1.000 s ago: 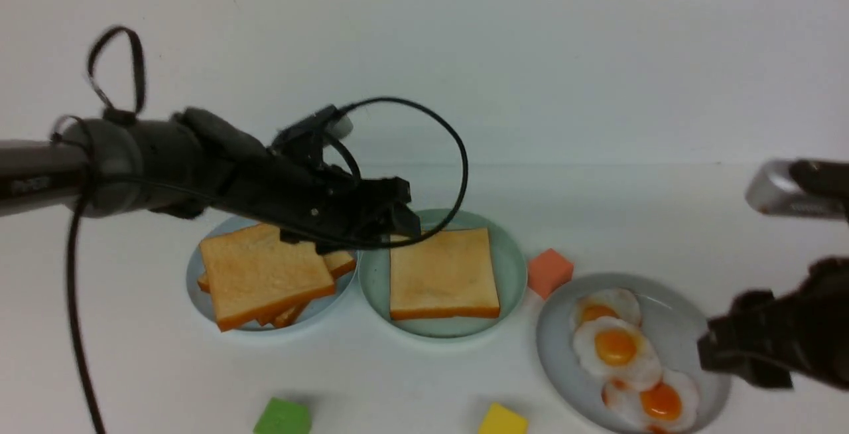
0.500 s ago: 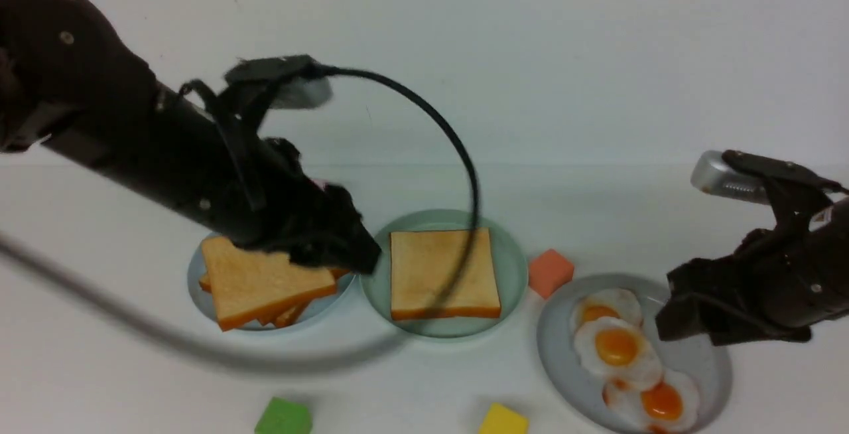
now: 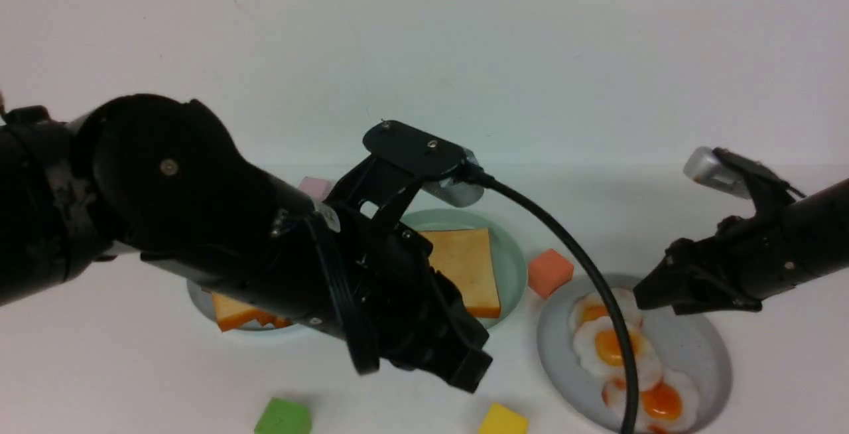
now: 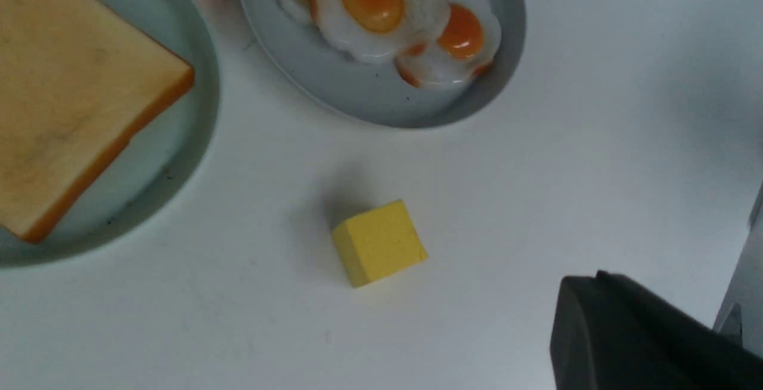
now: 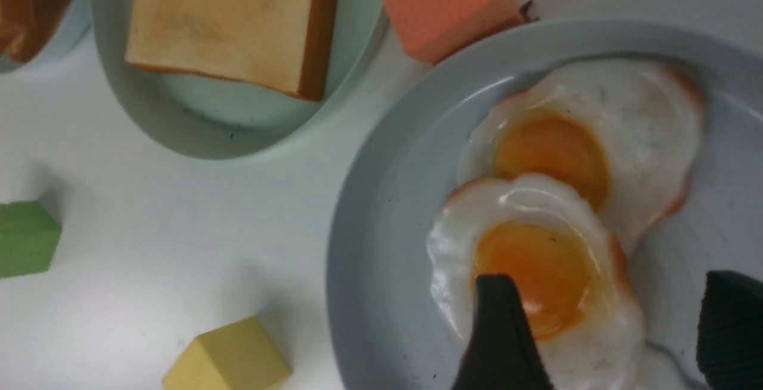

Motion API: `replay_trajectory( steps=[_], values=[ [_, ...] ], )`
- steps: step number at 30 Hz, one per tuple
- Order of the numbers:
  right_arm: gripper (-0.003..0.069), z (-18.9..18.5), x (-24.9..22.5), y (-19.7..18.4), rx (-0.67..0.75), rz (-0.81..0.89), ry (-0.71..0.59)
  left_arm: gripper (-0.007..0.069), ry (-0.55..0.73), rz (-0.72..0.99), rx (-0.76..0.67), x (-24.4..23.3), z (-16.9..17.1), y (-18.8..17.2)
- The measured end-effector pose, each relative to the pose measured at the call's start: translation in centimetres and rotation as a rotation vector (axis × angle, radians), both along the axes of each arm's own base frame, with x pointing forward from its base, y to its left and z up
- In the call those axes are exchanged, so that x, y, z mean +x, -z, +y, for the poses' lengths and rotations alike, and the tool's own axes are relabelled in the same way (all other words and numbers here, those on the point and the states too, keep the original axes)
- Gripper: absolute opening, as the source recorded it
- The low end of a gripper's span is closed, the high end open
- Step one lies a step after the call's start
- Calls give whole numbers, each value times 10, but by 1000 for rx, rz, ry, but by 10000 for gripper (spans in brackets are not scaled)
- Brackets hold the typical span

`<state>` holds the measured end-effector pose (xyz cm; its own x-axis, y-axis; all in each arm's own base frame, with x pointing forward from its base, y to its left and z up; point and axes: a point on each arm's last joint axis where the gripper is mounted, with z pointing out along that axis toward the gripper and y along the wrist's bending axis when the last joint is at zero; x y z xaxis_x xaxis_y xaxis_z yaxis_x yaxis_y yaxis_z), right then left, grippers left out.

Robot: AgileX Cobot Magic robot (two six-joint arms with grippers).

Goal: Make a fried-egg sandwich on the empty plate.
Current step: Use the right arm to grab a fried egg

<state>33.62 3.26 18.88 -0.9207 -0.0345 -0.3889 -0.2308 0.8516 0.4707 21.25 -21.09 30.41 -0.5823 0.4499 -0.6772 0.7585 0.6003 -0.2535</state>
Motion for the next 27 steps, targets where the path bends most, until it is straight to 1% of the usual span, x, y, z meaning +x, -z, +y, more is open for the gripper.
replay_trajectory(
  steps=[10, 14, 16, 19, 22, 24, 25, 27],
  values=[
    [448, 0, 6, 32, 5, 91, -13, -13, -7, 4, -1, 1, -1, 1],
    [447, 1, 8, 44, 27, 128, 3, -13, -7, 4, -1, 1, -1, 1],
    [442, 2, 9, 46, 47, 133, 5, -13, -7, 4, -1, 1, -1, 1],
    [415, 5, 11, 50, 78, 153, 2, -13, -7, 4, -1, 1, -1, 1],
    [351, 7, 10, 56, 114, 191, 0, -13, -7, 3, 0, 1, 0, 1],
    [281, 7, 10, 59, 130, 210, -6, -13, -7, 2, 3, 1, 0, 1],
    [267, 7, 10, 59, 131, 210, -7, -13, -8, 2, 3, 1, 0, 1],
    [148, 8, 9, 60, 134, 219, -17, -13, -11, 2, 8, 1, 0, 2]
  ],
)
